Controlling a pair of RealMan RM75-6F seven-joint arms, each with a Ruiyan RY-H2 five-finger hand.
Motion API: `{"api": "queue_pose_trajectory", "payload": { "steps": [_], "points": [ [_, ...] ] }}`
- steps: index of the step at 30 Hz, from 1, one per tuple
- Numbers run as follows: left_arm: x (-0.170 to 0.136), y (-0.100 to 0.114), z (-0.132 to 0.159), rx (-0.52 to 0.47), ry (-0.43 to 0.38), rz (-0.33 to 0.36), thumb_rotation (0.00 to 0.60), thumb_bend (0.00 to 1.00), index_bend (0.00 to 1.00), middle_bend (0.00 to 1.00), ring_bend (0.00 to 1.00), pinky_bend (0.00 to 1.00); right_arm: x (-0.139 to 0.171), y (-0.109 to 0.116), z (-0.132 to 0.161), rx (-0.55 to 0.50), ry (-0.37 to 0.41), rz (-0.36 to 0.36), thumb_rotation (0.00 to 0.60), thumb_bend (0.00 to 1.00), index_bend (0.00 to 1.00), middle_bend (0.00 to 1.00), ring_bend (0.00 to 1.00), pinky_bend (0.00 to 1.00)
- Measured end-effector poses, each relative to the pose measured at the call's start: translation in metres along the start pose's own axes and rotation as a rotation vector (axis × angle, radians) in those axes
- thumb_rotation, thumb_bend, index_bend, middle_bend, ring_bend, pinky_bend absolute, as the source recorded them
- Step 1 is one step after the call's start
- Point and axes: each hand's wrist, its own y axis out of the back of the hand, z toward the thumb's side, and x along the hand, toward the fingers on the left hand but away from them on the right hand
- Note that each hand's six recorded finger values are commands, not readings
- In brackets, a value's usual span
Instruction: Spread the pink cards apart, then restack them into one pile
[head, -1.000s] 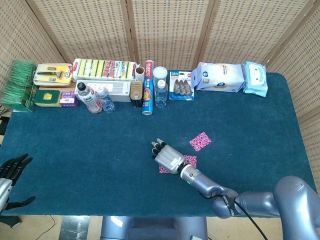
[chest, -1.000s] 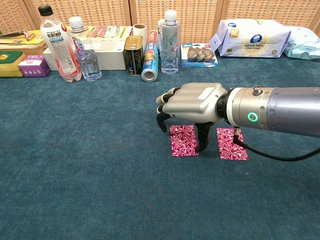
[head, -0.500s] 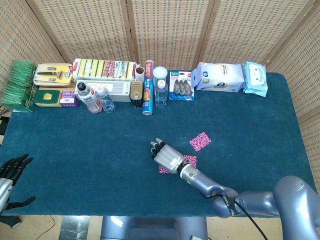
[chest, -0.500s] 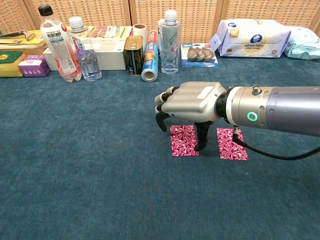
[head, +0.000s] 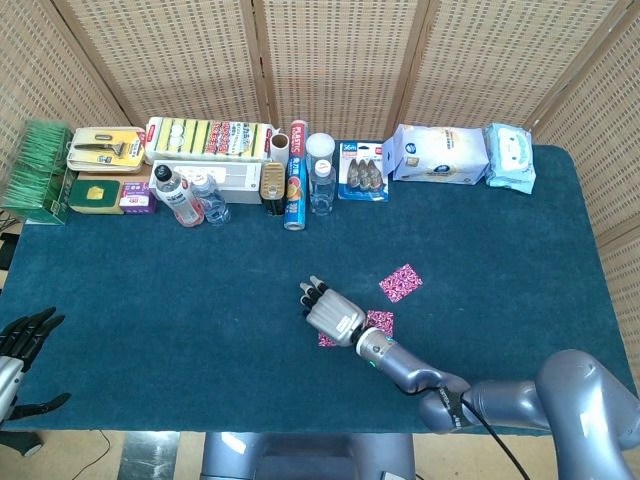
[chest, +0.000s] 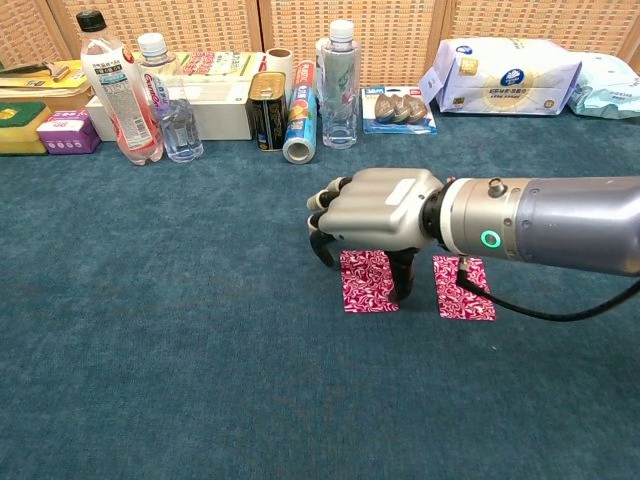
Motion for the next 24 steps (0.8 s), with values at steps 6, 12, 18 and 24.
{"api": "queue_pose_trajectory", "payload": {
  "steps": [6, 12, 18, 24],
  "points": [
    [0.0004, 0.0002, -0.0001, 0.0, -0.001, -0.002, 0.6, 0.05, 0.0, 0.0, 0.0, 0.02, 0.0021, 0.0042, -0.0025, 0.021, 0.002, 0.008, 0.6, 0.17, 0.32, 0.18, 0.04, 0.01],
    [0.0004, 0.0006, -0.0004, -0.001, 0.0, 0.0, 0.6, 0.05, 0.0, 0.0, 0.0, 0.02, 0.0048, 0.0008, -0.0059, 0.038, 0.007, 0.028, 0.6, 0.13, 0.32, 0.16, 0.04, 0.01],
    [0.0012, -0.0007, 0.0004, 0.004, 0.0, -0.004, 0.6, 0.05, 0.0, 0.0, 0.0, 0.02, 0.0072, 0.0055, -0.0022, 0.069, 0.043, 0.014, 0.6, 0.12, 0.31, 0.14, 0.04, 0.03],
    [0.0008, -0.0009, 0.0006, 0.003, 0.002, -0.004, 0.6, 0.05, 0.0, 0.0, 0.0, 0.02, 0.0085, 0.0066, 0.0003, 0.1, 0.076, 0.01, 0.6, 0.12, 0.31, 0.14, 0.04, 0.03]
  ]
}}
